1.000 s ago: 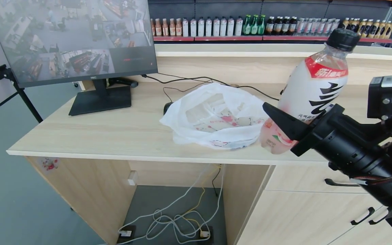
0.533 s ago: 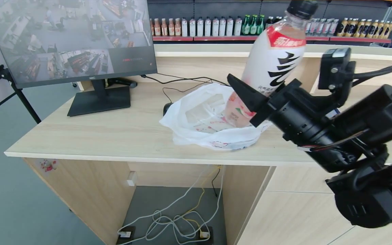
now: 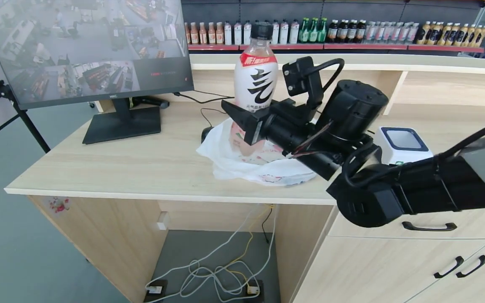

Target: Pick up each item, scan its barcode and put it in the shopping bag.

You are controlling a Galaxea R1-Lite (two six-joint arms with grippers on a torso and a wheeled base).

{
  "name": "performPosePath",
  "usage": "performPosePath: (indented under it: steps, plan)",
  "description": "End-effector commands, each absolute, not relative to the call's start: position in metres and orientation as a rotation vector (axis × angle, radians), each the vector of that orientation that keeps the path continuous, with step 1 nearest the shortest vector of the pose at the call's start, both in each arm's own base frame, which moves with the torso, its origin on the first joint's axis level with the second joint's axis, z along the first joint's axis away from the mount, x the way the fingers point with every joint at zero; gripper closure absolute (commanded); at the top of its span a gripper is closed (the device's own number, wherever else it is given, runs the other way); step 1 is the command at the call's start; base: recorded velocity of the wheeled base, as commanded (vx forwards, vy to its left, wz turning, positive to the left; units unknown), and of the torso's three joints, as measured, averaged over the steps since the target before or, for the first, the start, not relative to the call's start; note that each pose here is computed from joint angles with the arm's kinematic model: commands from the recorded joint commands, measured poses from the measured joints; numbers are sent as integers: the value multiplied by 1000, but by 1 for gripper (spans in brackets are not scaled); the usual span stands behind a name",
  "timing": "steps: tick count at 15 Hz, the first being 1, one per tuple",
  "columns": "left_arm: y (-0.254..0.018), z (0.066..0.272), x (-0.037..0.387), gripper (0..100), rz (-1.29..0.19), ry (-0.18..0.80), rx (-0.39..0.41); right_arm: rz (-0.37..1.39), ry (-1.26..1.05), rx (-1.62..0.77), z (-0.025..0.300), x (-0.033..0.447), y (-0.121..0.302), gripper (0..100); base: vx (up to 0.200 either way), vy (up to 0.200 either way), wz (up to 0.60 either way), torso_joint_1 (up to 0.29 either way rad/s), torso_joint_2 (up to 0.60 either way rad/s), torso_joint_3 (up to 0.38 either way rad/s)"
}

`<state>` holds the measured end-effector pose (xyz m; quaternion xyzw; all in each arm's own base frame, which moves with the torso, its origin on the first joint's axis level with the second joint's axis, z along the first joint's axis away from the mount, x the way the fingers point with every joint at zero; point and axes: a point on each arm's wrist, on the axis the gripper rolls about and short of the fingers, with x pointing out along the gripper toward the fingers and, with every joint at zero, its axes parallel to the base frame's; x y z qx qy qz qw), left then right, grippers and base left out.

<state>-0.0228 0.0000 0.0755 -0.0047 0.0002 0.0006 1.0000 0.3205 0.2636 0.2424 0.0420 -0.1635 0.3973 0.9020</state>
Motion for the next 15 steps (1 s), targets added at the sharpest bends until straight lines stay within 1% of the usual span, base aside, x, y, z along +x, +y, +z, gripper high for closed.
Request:
performPosePath:
  steps: [1,4,8,12,15]
  plan:
    - [0,75,-23,0,2,0,-9,776,-320,107,238,362,275,100,0,0,0,0,0,0]
    - [0,75,-23,0,2,0,-9,741,-230,92,237,384,271,100,0,0,0,0,0,0]
    - [0,75,-23,0,2,0,-11,675,-217,82,217,428,258,100,0,0,0,0,0,0]
    - [0,75,-23,0,2,0,-11,643,-191,72,198,446,251,100,0,0,0,0,0,0]
    - [0,75,-23,0,2,0,-11,633,-202,73,194,454,250,100,0,0,0,0,0,0]
